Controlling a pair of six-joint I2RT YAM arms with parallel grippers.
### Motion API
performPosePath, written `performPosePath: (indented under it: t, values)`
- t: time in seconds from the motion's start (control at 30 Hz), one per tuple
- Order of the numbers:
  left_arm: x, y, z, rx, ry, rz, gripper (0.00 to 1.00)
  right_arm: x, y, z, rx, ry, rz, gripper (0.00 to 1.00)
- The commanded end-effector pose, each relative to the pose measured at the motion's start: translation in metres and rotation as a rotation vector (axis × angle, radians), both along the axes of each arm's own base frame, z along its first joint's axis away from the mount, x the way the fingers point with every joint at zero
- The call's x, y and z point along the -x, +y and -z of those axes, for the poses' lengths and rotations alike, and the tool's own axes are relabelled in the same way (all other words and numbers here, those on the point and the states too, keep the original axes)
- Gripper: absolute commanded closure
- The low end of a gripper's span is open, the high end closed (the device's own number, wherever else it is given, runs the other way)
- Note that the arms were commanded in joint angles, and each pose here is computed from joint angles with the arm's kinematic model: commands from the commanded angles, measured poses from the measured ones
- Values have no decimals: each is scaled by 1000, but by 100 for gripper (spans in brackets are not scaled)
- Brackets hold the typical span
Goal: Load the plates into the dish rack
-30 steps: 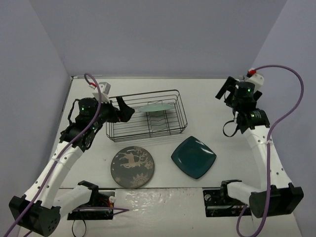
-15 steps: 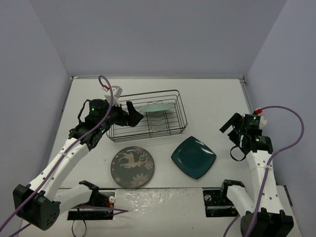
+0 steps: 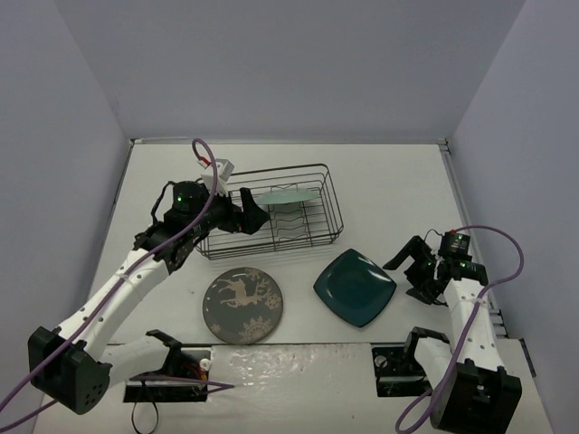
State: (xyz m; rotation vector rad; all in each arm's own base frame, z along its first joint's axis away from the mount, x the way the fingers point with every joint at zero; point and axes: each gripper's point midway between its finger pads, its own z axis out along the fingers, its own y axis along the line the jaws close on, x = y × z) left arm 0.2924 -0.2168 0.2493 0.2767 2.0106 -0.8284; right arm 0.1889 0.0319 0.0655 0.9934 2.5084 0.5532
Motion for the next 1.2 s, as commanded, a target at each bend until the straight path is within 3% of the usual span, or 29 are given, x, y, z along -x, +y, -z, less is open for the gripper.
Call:
performPosePath:
  t: [0.0,0.43,0.7,1.17]
  values:
    - [-9,-8,-32,45,-107,20,3,-7,11,5,-80,-46,-12,0]
    - [-19,-8,-30,33,-92,-15,3,-10,16,31,-116,-62,-4,2]
    - [-21,-4,-41,30,-128,-33,3,-16,17,34,-121,-158,23,4]
    - [-32,12,-51,-18,-179,-123,3,-20,28,49,-196,-164,9,22]
